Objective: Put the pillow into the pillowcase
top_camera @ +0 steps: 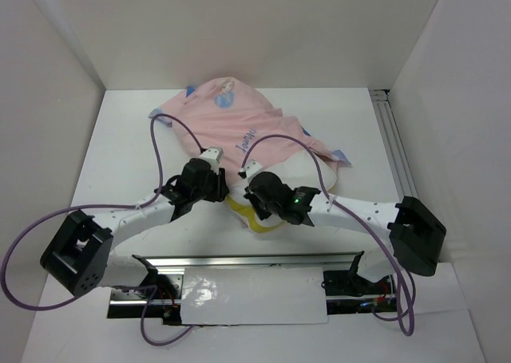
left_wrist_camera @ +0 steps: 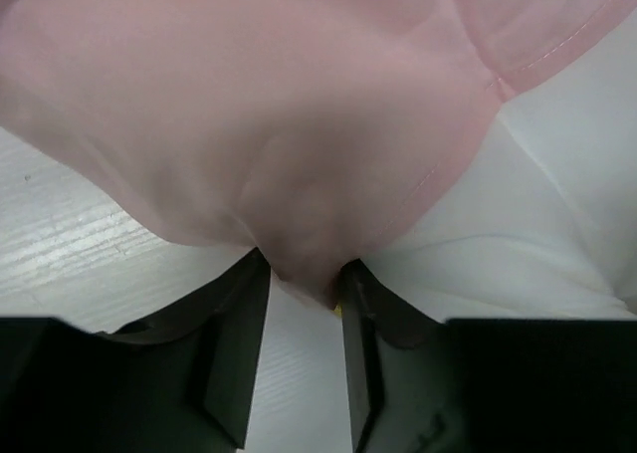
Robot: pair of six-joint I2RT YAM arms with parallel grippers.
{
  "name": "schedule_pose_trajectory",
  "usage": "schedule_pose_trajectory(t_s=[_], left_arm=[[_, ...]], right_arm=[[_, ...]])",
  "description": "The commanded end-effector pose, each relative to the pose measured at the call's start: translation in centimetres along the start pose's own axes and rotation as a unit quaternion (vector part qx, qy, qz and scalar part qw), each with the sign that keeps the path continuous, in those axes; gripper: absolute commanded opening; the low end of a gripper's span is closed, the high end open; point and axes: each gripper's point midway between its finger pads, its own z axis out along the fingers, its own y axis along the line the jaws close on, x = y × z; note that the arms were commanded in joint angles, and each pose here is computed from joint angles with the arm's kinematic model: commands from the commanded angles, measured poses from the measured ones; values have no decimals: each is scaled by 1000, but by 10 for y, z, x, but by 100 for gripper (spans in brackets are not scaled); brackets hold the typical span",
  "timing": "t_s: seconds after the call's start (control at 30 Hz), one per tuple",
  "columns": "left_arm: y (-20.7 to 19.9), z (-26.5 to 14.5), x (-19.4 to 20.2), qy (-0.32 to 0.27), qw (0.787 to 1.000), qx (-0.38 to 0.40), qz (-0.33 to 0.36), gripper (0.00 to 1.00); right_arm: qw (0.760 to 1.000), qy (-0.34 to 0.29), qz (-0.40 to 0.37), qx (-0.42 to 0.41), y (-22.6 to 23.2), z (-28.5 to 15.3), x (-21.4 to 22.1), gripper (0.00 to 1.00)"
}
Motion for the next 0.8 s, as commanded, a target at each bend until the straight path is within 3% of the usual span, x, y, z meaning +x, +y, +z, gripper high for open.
schedule_pose_trajectory(t_s=[0.0,0.03,0.17,0.2,0.33,0.43,0.57,0.6,0.7,0.77], left_arm=[[10,7,-21,-18,999,-44,7,44],[12,7,-22,-20,999,-48,7,39],[23,3,-26,-22,997,-73,-13,3],[21,0,-31,-31,997,-69,-21,0],[0,-13,-31,-43,999,-26,-9,0],[-34,-37,-43,-68,997,40,-3,0],[-90,-87,-60,-101,986,133,17,0],[-92,-97,-67,-105,987,122,14,0],[-113,-124,-76,-117,984,135,23,0],[-135,-136,-74,-116,978,170,35,0]], right_arm=[[999,-27,17,-14,3,-11,-15,0],[999,-27,21,-11,0,-11,-16,0],[999,-39,23,-8,-2,-16,-22,0],[999,-39,23,-8,-2,-16,-22,0],[997,-72,40,-10,-1,-18,-34,0],[986,-155,53,21,-11,-23,-75,0],[945,-302,100,76,-37,-65,-144,0],[926,-355,107,70,-38,-83,-167,0],[886,-448,112,46,-34,-122,-199,0],[874,-472,108,38,-32,-129,-206,0]])
